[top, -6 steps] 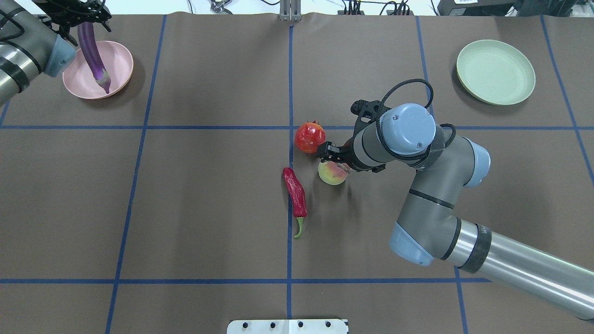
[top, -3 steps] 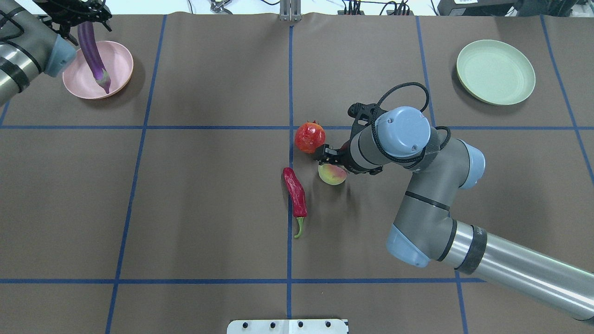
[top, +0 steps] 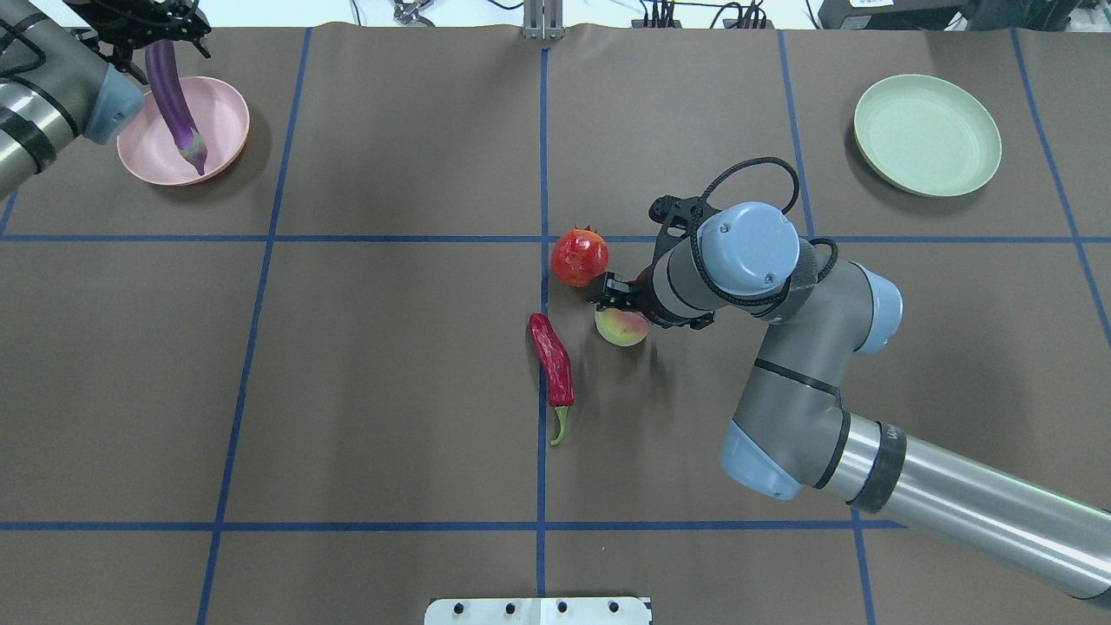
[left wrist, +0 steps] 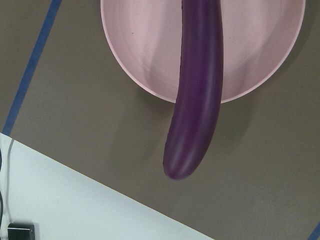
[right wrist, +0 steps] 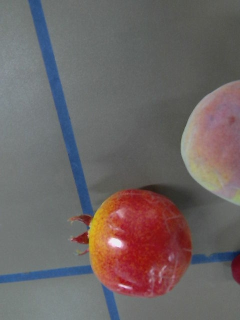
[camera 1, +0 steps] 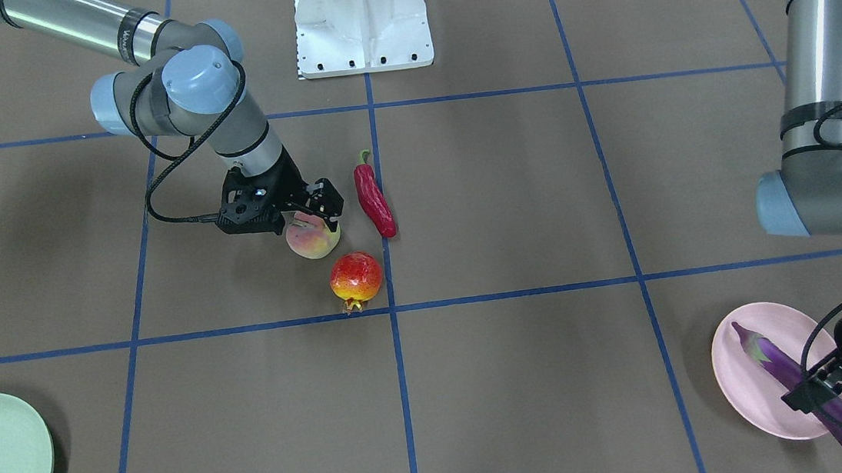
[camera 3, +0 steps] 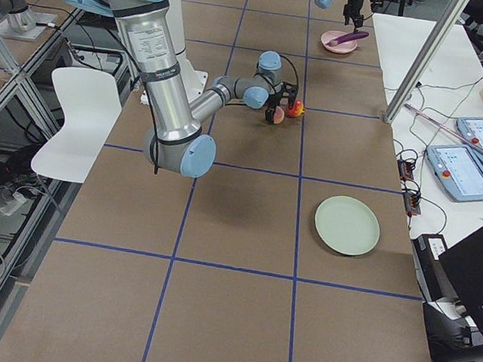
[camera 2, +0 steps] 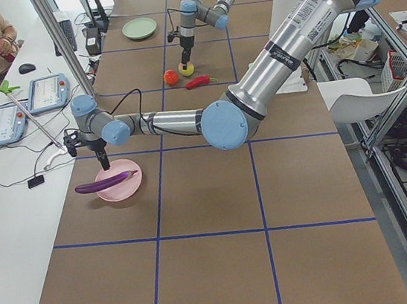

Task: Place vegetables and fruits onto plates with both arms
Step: 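Lower the right gripper over the peach and grasp it, then carry the peach to the green plate with the right gripper while the left arm returns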

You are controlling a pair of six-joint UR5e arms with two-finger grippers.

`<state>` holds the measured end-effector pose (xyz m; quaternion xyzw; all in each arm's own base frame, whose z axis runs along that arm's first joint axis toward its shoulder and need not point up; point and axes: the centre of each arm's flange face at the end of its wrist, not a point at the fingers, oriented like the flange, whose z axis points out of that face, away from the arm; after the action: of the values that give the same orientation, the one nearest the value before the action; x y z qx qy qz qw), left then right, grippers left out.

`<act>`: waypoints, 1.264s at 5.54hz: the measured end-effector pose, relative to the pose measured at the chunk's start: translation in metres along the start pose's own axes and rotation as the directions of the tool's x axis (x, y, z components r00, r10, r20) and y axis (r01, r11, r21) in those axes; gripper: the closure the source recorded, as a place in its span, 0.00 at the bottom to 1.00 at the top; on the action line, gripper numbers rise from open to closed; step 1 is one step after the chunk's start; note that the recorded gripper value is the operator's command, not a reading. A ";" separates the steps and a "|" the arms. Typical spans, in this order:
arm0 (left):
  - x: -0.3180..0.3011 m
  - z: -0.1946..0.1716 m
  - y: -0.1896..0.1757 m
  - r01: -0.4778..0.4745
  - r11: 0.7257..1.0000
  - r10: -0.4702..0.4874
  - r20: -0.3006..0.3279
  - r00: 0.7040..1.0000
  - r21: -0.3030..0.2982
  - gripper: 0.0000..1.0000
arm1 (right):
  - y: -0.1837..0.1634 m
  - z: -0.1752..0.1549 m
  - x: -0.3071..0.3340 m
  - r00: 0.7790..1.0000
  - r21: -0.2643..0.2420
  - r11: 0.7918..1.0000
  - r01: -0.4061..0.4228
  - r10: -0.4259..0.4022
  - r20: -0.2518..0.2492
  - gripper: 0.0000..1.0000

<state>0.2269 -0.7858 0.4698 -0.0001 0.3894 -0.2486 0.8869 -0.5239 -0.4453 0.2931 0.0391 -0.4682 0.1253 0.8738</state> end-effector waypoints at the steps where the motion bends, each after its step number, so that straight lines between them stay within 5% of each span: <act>1: 0.001 -0.001 0.000 -0.001 1.000 0.001 -0.001 1.000 0.001 0.00 | 0.000 0.000 -0.001 1.000 0.000 1.000 -0.017 0.017 0.001 1.00; 3: 0.010 -0.010 0.005 -0.008 1.000 0.008 -0.019 1.000 0.008 0.00 | -0.006 -0.008 -0.004 0.998 0.009 0.999 -0.045 0.044 0.046 1.00; 5: 0.053 -0.027 0.038 -0.035 0.999 0.035 -0.085 0.996 0.005 0.00 | -0.071 -0.041 0.017 0.996 0.069 0.995 -0.072 0.068 0.062 1.00; 7: 0.145 -0.016 0.159 -0.067 0.994 0.050 -0.180 0.982 -0.087 0.01 | -0.179 -0.067 0.084 0.999 0.126 0.991 -0.036 0.038 -0.013 1.00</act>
<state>0.3690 -0.7072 0.3271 -0.0075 0.4776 -0.2031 0.8547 -0.3797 -0.5899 0.3343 0.0843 -0.4532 0.1711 0.8708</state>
